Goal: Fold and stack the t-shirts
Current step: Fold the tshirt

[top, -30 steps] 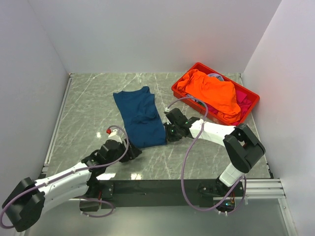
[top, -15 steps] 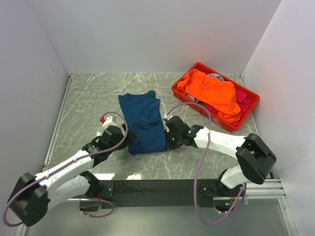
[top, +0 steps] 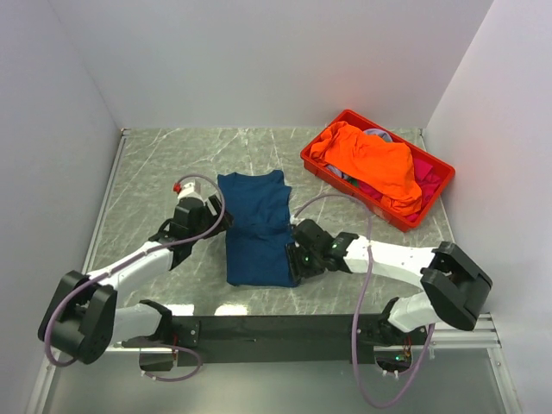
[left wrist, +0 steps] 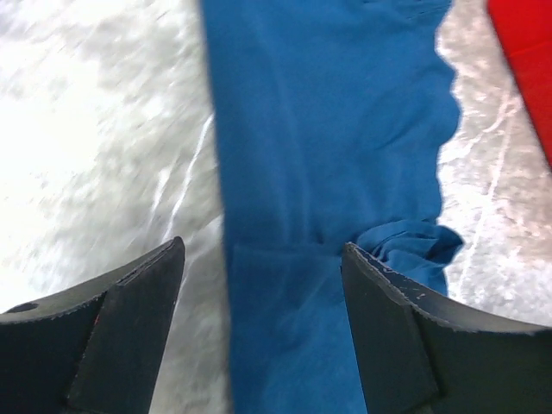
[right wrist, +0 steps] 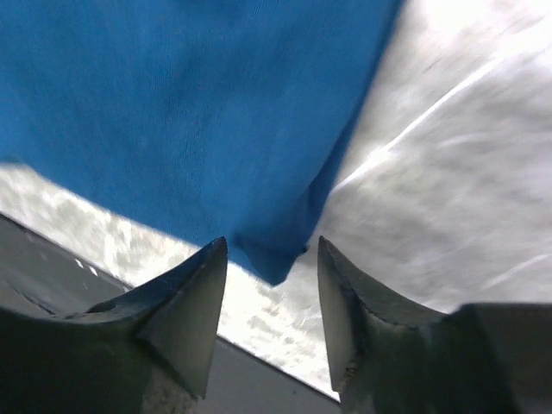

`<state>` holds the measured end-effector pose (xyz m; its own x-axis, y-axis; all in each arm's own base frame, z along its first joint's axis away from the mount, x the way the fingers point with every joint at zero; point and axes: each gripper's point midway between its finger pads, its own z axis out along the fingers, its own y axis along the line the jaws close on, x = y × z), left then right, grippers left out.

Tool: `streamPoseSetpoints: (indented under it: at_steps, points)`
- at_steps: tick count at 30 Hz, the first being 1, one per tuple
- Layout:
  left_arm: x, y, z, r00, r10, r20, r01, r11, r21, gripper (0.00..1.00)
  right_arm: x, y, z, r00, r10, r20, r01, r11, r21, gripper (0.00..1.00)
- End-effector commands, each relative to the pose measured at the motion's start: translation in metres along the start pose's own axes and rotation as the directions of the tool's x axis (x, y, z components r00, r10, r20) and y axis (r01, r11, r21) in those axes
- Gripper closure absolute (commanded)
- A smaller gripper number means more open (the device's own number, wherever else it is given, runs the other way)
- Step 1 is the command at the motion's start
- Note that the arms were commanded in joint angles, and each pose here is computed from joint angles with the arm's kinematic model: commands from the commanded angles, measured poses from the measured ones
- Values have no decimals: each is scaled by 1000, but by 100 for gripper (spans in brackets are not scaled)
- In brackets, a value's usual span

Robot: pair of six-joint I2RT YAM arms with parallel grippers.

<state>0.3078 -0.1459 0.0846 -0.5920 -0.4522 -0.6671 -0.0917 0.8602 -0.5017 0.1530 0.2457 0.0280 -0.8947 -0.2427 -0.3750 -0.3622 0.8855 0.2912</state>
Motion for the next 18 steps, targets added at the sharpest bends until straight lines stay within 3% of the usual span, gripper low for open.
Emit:
streamPoseSetpoints:
  at_steps: [1, 8, 18]
  points:
    - [-18, -31, 4, 998, 47, 33, -51, 987, 155, 22, -59, 3, -22, 986, 21, 164, -19, 1000, -19, 45]
    - [1, -17, 20, 998, 52, -44, -46, 990, 130, 27, -112, 3, -22, 975, 50, 218, -32, 996, -84, 44]
    - [14, -18, 28, 995, 43, -91, -29, 988, 151, 45, -162, -8, -9, 964, 85, 252, -58, 992, -114, 44]
